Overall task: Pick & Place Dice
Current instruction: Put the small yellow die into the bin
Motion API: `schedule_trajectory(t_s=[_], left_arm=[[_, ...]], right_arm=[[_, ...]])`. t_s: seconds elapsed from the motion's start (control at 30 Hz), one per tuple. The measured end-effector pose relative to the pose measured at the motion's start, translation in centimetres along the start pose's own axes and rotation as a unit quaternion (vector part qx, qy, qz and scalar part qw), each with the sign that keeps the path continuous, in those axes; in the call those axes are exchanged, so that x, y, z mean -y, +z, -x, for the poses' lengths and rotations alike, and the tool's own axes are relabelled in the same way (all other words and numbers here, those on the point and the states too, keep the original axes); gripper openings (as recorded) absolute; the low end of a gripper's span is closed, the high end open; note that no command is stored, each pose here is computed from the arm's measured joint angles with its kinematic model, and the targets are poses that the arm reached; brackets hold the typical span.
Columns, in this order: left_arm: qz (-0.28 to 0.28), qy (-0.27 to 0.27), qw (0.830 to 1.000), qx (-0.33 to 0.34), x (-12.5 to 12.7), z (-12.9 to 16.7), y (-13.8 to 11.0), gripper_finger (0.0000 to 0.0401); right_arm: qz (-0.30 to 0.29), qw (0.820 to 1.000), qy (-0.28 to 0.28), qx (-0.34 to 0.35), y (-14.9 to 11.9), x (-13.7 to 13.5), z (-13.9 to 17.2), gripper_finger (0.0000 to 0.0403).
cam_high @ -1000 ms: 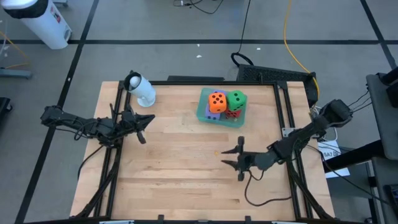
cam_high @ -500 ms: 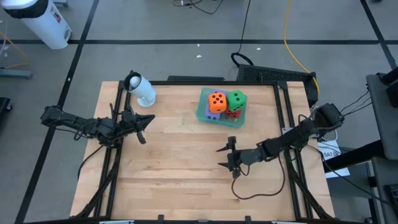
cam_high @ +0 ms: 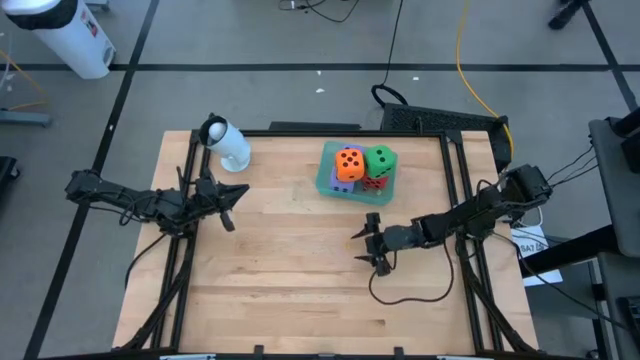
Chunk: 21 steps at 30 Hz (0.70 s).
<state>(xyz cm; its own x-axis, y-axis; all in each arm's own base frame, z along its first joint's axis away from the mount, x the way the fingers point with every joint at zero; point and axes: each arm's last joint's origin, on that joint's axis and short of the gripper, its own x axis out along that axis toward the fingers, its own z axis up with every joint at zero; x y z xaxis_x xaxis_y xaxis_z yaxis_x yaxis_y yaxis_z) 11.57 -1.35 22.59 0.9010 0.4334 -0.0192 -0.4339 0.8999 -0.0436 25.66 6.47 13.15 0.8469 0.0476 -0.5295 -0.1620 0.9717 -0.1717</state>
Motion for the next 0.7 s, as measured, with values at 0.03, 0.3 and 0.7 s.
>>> schedule_trajectory(t_s=[0.03, 0.3, 0.7], left_arm=[[0.000, 0.000, 1.000, 0.000, 0.0, 0.0, 0.0, 0.0026], [0.000, 0.000, 1.000, 0.000, 0.0, 0.0, 0.0, 0.0026], [-0.006, 0.000, 1.000, 0.000, 0.0, 0.0, 0.0, 0.0026]], right_arm=[[-0.001, 1.000, -0.002, -0.002, -0.1, 0.1, 0.0, 0.0265], [0.020, 1.000, 0.002, 0.009, -1.1, -0.1, -2.1, 0.0259], [-0.006, 1.000, -0.010, 0.015, -1.5, 1.1, -2.8, 0.0257]])
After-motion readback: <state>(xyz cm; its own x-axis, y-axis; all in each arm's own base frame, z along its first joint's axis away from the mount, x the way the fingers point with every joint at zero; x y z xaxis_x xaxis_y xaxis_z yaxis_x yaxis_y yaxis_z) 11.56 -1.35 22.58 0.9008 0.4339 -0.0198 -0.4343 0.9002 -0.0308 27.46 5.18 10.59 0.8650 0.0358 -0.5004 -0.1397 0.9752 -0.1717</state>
